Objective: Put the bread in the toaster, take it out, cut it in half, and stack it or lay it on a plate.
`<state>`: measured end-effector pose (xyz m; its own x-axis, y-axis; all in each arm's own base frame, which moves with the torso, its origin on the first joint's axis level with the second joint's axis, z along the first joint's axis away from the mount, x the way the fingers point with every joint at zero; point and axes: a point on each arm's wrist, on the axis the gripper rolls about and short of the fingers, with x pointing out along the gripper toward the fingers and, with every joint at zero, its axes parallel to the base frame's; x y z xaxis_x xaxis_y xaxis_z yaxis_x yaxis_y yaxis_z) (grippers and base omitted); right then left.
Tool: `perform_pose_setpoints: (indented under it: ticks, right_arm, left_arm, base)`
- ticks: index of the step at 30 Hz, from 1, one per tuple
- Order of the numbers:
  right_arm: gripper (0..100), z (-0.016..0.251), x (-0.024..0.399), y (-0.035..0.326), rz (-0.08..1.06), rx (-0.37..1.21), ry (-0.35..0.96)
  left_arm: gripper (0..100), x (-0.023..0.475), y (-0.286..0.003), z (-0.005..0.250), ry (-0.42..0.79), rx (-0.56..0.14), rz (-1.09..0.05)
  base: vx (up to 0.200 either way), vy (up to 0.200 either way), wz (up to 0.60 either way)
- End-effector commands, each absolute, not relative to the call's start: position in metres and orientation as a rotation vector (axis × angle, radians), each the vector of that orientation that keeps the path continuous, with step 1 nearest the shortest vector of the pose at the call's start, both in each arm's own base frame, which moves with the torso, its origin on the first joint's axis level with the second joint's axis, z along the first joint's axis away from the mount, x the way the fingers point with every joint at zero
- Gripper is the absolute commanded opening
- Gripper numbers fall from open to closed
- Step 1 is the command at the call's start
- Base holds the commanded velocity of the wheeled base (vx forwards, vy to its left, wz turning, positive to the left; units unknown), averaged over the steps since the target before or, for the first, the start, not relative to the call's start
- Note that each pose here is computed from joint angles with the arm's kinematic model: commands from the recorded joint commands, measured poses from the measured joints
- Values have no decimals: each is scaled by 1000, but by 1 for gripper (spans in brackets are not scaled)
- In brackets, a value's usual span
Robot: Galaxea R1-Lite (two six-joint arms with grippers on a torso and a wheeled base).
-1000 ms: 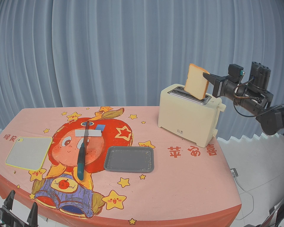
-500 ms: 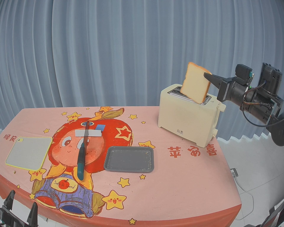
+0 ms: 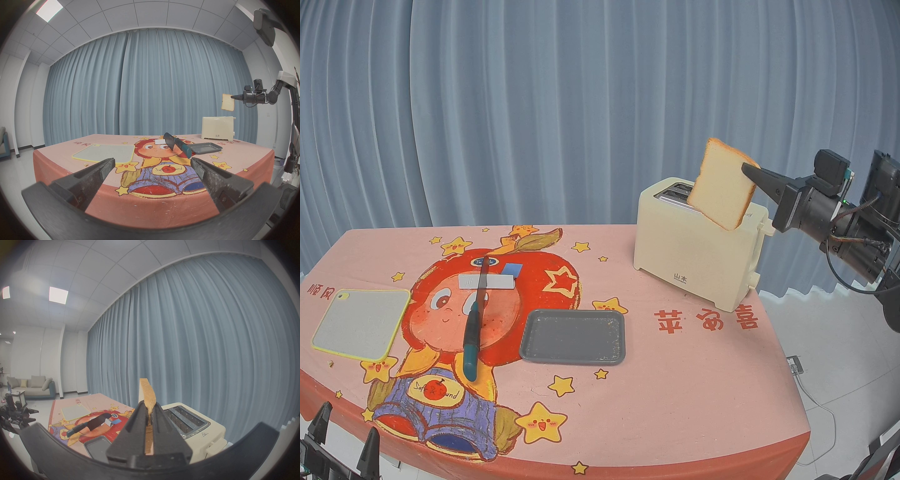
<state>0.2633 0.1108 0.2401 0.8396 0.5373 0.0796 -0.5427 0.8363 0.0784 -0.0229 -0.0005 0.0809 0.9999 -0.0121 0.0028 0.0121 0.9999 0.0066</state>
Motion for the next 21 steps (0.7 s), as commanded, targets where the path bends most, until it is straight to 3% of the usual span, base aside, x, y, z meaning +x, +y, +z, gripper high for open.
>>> perform_pose_setpoints:
  ticks: [1,15,21]
  right_arm:
    - [0,236,250,106,575,117,-61]
    - [0,224,207,87,573,204,-17]
    - [0,206,189,80,570,200,41]
  left_arm:
    - [100,-23,-1,76,0,6,-11]
    - [100,-23,-1,76,0,8,-14]
    - [100,-23,-1,76,0,8,-12]
  base:
    - [0,0,0]
    - [0,0,0]
    - [0,0,0]
